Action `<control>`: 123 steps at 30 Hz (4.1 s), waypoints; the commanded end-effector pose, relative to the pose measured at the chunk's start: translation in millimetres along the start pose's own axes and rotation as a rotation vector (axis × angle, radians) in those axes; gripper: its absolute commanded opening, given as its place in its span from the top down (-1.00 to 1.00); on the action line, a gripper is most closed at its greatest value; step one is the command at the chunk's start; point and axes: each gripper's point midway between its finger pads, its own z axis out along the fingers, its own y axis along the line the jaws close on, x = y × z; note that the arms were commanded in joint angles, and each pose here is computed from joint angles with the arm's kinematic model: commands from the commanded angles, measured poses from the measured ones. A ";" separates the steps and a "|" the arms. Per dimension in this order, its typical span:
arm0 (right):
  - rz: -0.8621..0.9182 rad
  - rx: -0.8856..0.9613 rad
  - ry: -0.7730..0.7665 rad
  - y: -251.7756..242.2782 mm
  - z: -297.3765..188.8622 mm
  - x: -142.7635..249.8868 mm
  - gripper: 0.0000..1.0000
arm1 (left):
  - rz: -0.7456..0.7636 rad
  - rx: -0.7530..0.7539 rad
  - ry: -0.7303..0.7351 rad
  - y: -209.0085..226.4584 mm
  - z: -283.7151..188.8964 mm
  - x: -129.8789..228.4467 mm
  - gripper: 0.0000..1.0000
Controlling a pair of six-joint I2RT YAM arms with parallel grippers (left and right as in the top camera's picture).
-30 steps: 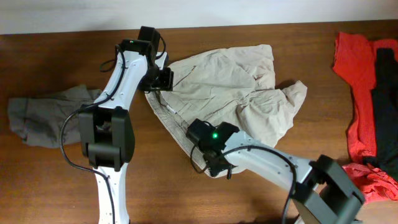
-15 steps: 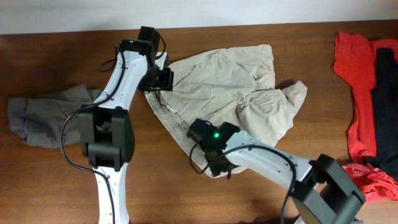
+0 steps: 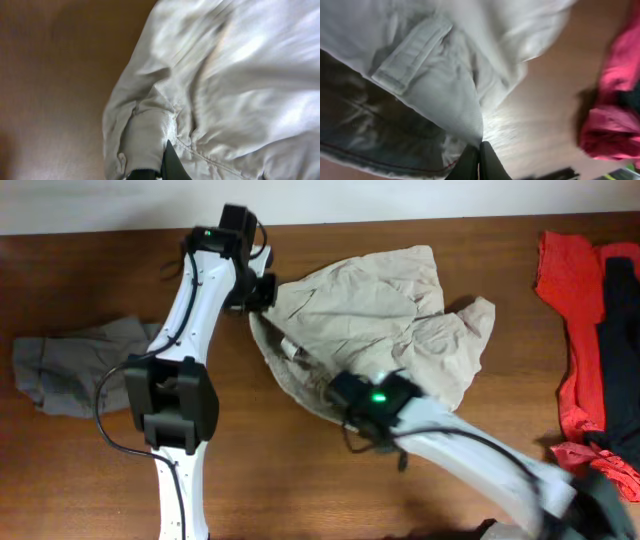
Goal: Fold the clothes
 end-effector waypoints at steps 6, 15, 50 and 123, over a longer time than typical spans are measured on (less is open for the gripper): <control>0.477 0.080 -0.277 -146.8 -75.7 -34.8 0.92 | 0.219 0.539 -0.524 -123.8 -150.4 -103.7 0.99; 0.549 -0.101 -0.536 -217.8 -180.3 -38.5 0.92 | 0.582 0.931 -0.844 -252.2 -276.5 -97.9 0.99; 0.573 -0.014 -0.662 -229.7 -229.3 -46.1 0.93 | 0.840 0.884 -1.134 -327.0 -304.9 -85.8 0.99; 0.284 -0.302 -0.337 -104.8 -158.1 -98.5 -0.35 | 0.465 -0.041 0.038 -10.8 105.0 31.7 0.99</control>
